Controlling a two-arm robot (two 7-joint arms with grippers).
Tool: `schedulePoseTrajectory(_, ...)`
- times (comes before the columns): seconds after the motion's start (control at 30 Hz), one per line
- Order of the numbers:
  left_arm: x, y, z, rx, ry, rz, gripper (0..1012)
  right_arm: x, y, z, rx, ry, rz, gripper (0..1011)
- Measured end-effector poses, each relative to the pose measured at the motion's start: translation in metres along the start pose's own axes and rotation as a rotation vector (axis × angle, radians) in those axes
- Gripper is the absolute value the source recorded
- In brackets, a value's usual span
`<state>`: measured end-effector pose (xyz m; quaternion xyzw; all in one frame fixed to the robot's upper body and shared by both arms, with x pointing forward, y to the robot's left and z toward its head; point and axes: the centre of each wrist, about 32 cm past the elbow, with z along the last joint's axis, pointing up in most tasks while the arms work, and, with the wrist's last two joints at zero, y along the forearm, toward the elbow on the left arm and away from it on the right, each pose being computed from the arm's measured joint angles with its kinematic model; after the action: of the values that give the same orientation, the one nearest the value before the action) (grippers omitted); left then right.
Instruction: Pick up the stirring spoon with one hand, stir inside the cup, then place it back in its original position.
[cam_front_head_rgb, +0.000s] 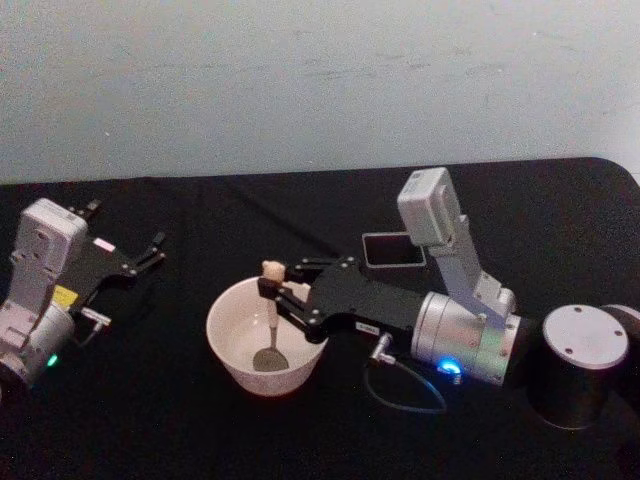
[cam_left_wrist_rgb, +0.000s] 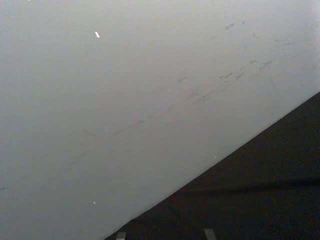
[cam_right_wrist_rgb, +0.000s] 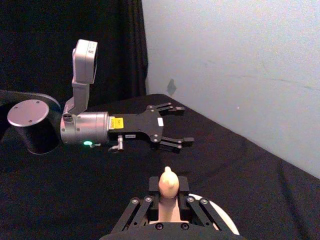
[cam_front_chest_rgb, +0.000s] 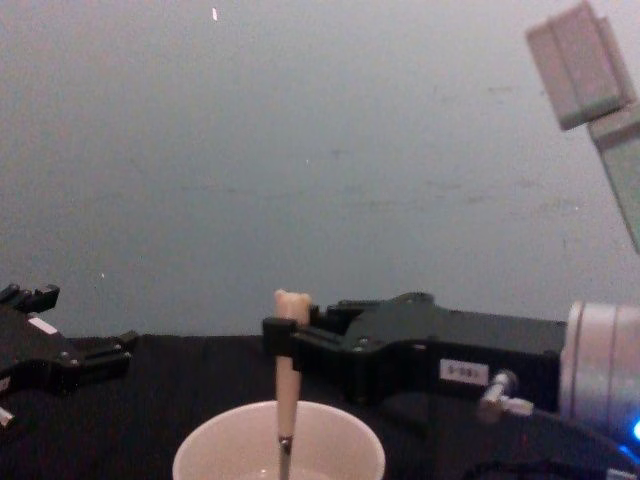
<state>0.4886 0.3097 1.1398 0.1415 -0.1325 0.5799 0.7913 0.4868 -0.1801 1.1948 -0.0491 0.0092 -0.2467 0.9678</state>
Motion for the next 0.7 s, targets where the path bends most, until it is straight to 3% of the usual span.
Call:
schedulePoseTrajectory(0.37, 0.0000, 0.0000, 0.0000, 0.000, 0.000, 0.000, 1001, -0.004, 0.018, -0.002, -0.017, 0.005, 0.022, 212)
schedulePoseTrajectory(0.7, 0.0000, 0.0000, 0.0000, 0.000, 0.000, 0.000, 1001, 0.004, 0.037, -0.003, -0.033, 0.000, -0.012, 212)
